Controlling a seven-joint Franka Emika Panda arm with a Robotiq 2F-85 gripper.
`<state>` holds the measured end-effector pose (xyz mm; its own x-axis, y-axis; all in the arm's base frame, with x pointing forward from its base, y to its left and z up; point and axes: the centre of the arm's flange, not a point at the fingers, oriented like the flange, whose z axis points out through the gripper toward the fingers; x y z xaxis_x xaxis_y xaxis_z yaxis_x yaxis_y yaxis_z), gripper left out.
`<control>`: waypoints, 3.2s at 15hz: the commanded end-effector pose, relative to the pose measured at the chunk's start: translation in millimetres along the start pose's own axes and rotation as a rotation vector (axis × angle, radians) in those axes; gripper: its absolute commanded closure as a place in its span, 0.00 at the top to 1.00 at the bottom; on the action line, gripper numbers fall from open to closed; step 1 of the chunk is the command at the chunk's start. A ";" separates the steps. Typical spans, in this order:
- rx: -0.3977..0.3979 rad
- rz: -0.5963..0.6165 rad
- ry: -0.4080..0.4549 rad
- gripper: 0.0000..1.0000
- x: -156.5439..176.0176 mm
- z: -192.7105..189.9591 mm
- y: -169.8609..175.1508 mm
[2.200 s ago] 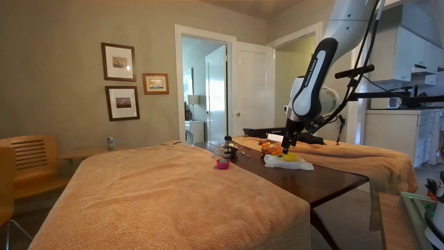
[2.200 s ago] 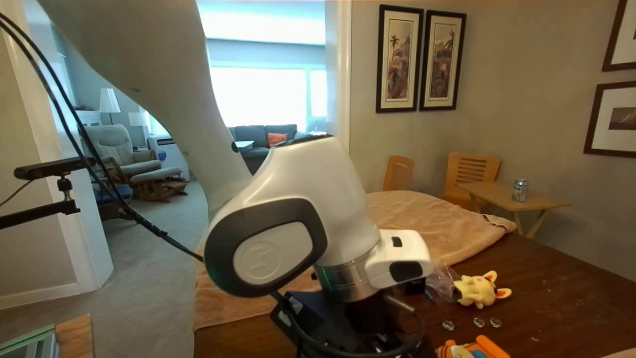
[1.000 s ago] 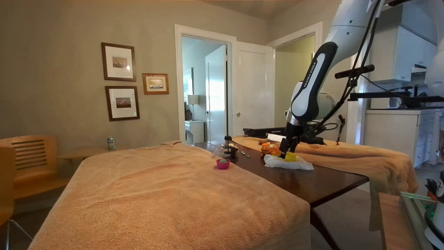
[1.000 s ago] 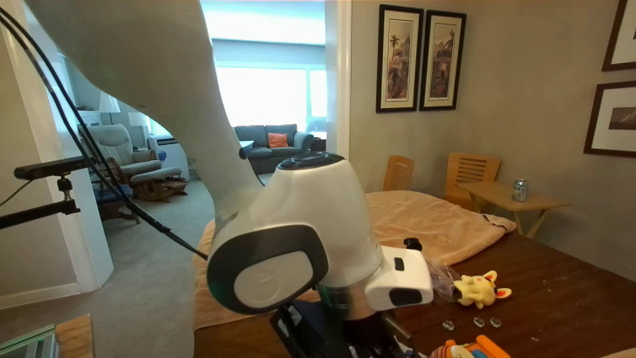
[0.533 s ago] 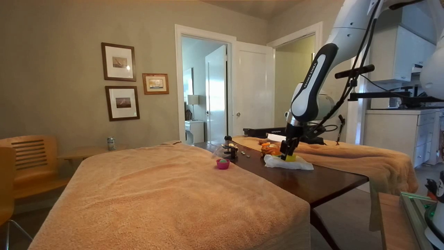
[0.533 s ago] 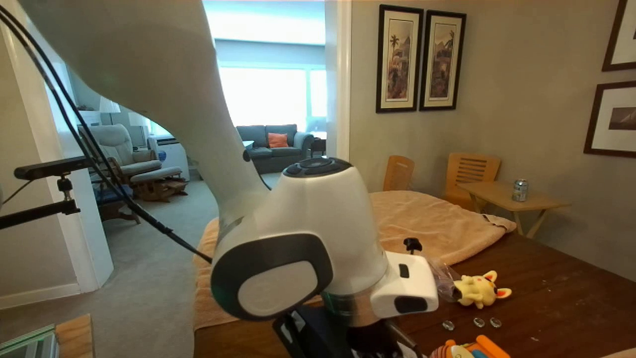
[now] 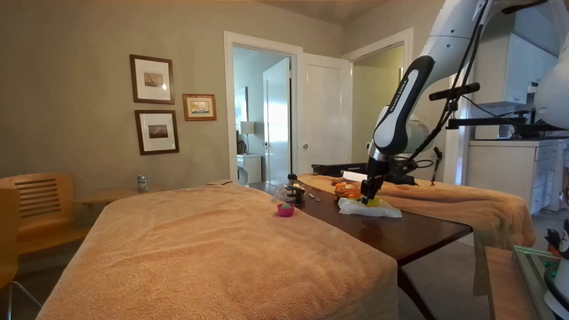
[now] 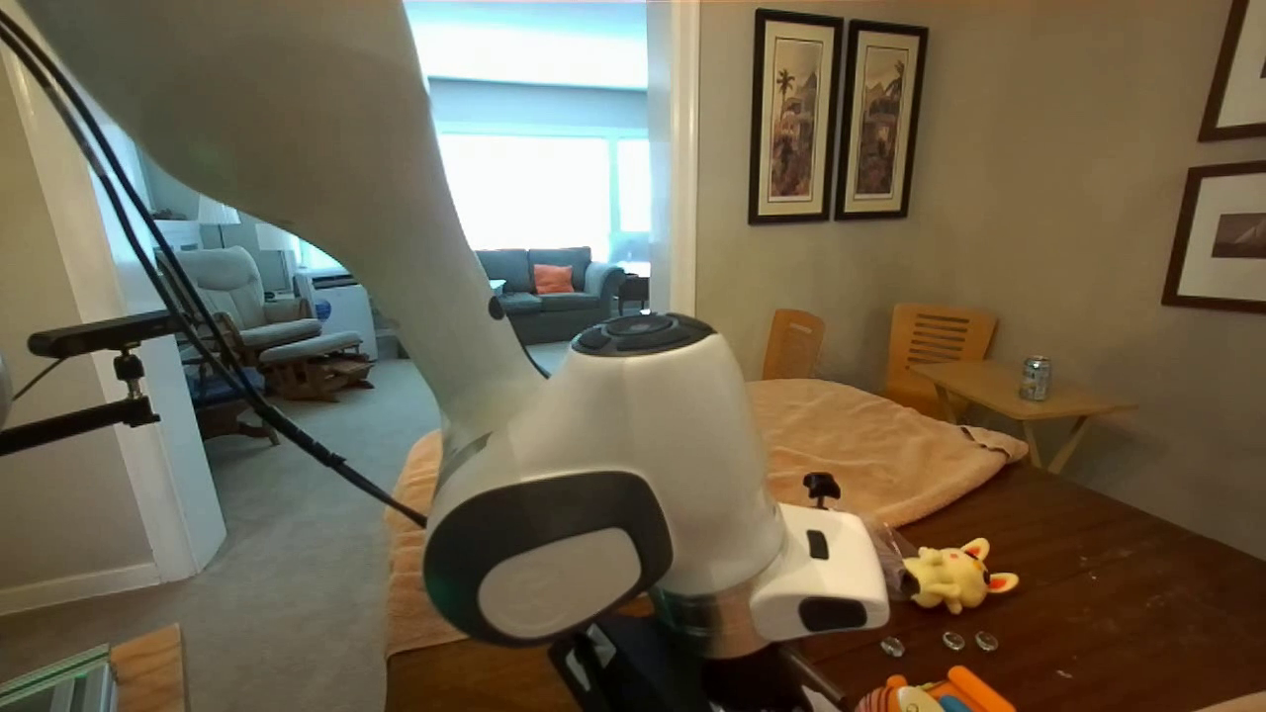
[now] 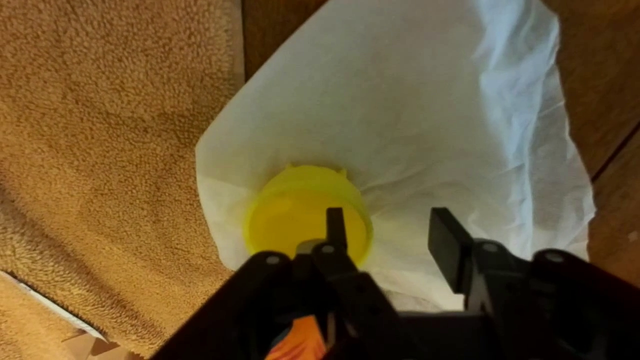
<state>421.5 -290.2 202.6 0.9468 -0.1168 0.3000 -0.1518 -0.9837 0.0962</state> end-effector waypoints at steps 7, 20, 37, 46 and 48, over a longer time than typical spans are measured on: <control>0.024 -0.047 -0.014 0.36 9.2 4.4 -4.5; 0.027 -0.093 -0.016 0.32 18.6 3.6 -14.4; 0.015 -0.215 -0.014 0.47 34.8 -1.3 -57.5; -0.002 -0.268 -0.038 0.34 39.8 1.4 -76.0; -0.009 -0.275 -0.036 0.37 40.4 -0.8 -79.0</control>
<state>468.4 -219.9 198.6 0.9617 0.1303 0.2410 0.0924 -0.9824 0.1623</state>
